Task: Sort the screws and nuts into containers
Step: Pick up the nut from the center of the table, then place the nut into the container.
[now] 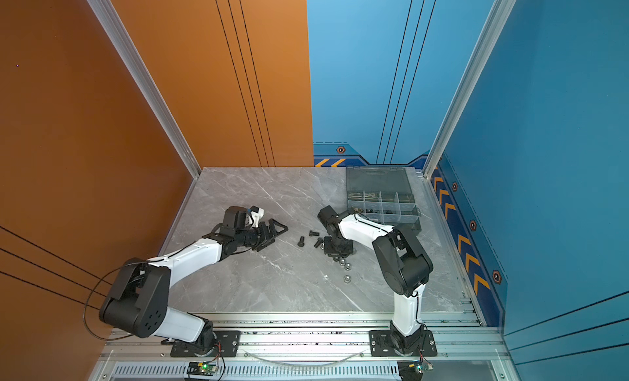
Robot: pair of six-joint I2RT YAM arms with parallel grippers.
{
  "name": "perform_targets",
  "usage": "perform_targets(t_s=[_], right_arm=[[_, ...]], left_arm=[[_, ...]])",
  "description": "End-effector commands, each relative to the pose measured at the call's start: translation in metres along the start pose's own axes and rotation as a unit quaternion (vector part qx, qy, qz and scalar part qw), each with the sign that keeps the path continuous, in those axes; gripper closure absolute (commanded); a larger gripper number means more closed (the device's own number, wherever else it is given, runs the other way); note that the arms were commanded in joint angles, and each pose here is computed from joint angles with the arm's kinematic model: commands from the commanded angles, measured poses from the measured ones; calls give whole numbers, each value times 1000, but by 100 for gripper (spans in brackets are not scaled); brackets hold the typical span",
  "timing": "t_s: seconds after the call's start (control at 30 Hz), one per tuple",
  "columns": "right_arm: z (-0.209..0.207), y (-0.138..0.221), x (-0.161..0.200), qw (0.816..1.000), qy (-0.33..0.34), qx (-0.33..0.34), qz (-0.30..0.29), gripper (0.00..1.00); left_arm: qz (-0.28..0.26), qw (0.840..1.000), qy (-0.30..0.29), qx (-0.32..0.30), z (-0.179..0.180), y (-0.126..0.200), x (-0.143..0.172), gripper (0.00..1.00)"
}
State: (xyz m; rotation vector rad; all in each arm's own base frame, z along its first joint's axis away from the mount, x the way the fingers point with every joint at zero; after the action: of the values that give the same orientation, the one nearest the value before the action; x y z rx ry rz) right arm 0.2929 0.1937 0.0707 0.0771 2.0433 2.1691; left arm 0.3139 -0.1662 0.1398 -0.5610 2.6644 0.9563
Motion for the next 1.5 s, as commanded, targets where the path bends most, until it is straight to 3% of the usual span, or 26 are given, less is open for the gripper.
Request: perform_targets(t_s=[0.0, 0.37, 0.7, 1.03, 1.47], right_arm=[[2, 14, -4, 1000, 1, -11, -18, 91], [-17, 67, -40, 992, -41, -105, -61, 95], [-131, 121, -122, 969, -167, -99, -155, 96], [-220, 118, -175, 944, -269, -72, -177, 97], [-234, 90, -196, 944, -284, -66, -157, 97]], left_arm=[[-3, 1000, -14, 1, -3, 3, 3, 2], [-4, 1000, -13, 1, -2, 3, 2, 2], [-4, 1000, -13, 2, -3, 3, 1, 2], [-6, 1000, -15, 1, -6, 6, -1, 2], [-8, 1000, -16, -1, -7, 6, -4, 2]])
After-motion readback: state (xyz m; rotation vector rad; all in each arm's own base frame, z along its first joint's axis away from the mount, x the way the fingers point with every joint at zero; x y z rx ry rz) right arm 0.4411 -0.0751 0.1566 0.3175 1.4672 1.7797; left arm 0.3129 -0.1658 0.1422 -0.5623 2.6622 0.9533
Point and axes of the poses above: each gripper's point midway between its finger pads, its own y axis back along the fingers, its own z axis along the line the jaws close on, x = y × z, the point moved 5 cm from there along y, back along the fingers, and after that the axes turned 9 degrees about -y, right-handed, at the moved point
